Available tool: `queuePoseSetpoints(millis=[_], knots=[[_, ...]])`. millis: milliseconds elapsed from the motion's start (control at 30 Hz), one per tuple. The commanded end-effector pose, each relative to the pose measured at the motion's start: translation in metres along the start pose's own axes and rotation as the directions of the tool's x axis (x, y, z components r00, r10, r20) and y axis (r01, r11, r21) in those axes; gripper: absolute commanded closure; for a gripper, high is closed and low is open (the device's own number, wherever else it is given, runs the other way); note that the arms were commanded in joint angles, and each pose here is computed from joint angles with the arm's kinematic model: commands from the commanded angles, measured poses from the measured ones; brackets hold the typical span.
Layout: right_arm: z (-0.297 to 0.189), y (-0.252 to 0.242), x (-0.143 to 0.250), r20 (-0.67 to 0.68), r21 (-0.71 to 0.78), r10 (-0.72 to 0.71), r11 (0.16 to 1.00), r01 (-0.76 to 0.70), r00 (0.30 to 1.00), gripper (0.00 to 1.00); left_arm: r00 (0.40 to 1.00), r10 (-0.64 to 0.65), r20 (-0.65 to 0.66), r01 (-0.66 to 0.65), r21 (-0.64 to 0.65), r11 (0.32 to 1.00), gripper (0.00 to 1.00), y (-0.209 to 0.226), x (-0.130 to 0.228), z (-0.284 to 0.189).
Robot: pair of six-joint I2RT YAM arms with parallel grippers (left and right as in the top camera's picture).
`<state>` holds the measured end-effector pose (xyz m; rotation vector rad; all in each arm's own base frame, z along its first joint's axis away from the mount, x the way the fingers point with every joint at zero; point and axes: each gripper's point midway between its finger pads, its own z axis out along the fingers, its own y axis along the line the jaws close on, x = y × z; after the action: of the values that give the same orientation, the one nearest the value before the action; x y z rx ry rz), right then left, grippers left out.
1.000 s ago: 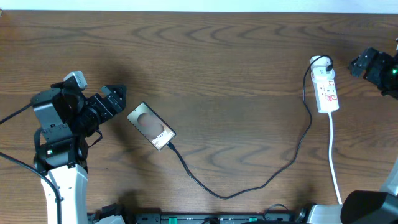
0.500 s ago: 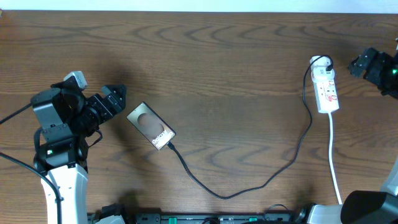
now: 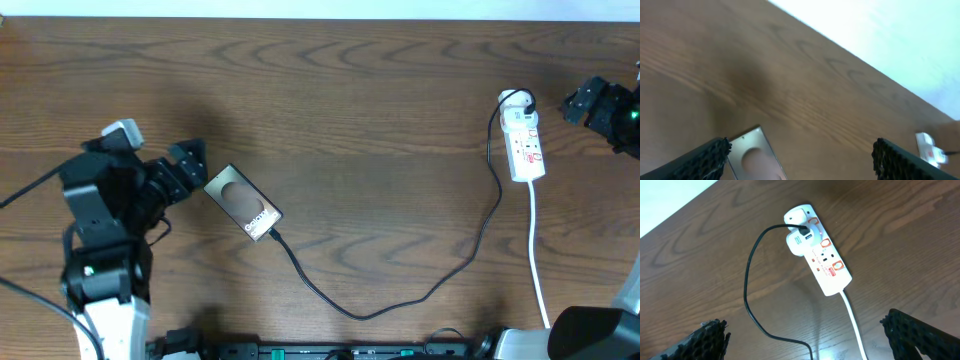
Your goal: Plug charger to phone and switch on socket
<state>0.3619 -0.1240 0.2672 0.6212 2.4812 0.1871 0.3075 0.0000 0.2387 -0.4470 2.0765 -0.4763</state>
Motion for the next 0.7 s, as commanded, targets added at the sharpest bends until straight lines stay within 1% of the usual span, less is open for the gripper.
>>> queuePoseSetpoints(millis=[0, 133, 200, 300, 433, 567, 667], knots=[[0.000, 0.004, 0.000, -0.002, -0.012, -0.008, 1.000, 0.008, 1.000, 0.01, 0.991, 0.084, 0.105, -0.066, -0.168, 0.984, 0.07, 0.013, -0.005, -0.013], [0.000, 0.004, 0.000, -0.001, -0.012, -0.008, 1.000, 0.008, 1.000, 0.01, 0.972, 0.128, 0.195, -0.086, -0.214, 0.973, 0.07, 0.015, -0.003, -0.035], [0.000, 0.004, 0.000, -0.002, -0.012, -0.008, 1.000, 0.008, 1.000, 0.01, 0.961, 0.153, 0.229, -0.106, -0.206, 0.973, 0.07, 0.016, 0.001, -0.044], [0.000, 0.004, 0.000, -0.002, -0.012, -0.008, 1.000, 0.008, 1.000, 0.01, 0.929, 0.216, 0.301, -0.165, -0.186, 0.969, 0.07, 0.018, 0.007, -0.052], [0.000, 0.004, 0.000, -0.002, -0.012, -0.008, 1.000, 0.008, 1.000, 0.01, 0.870, 0.286, 0.402, -0.250, -0.142, 0.958, 0.07, 0.017, 0.016, -0.051], [0.000, 0.004, 0.000, -0.001, -0.012, -0.008, 1.000, 0.008, 1.000, 0.01, 0.822, 0.277, 0.498, -0.268, -0.091, 0.959, 0.07, 0.022, 0.027, -0.044], [0.000, 0.004, 0.000, -0.001, -0.012, -0.008, 1.000, 0.008, 1.000, 0.01, 0.800, 0.273, 0.535, -0.283, -0.067, 0.957, 0.07, 0.030, 0.038, -0.034]])
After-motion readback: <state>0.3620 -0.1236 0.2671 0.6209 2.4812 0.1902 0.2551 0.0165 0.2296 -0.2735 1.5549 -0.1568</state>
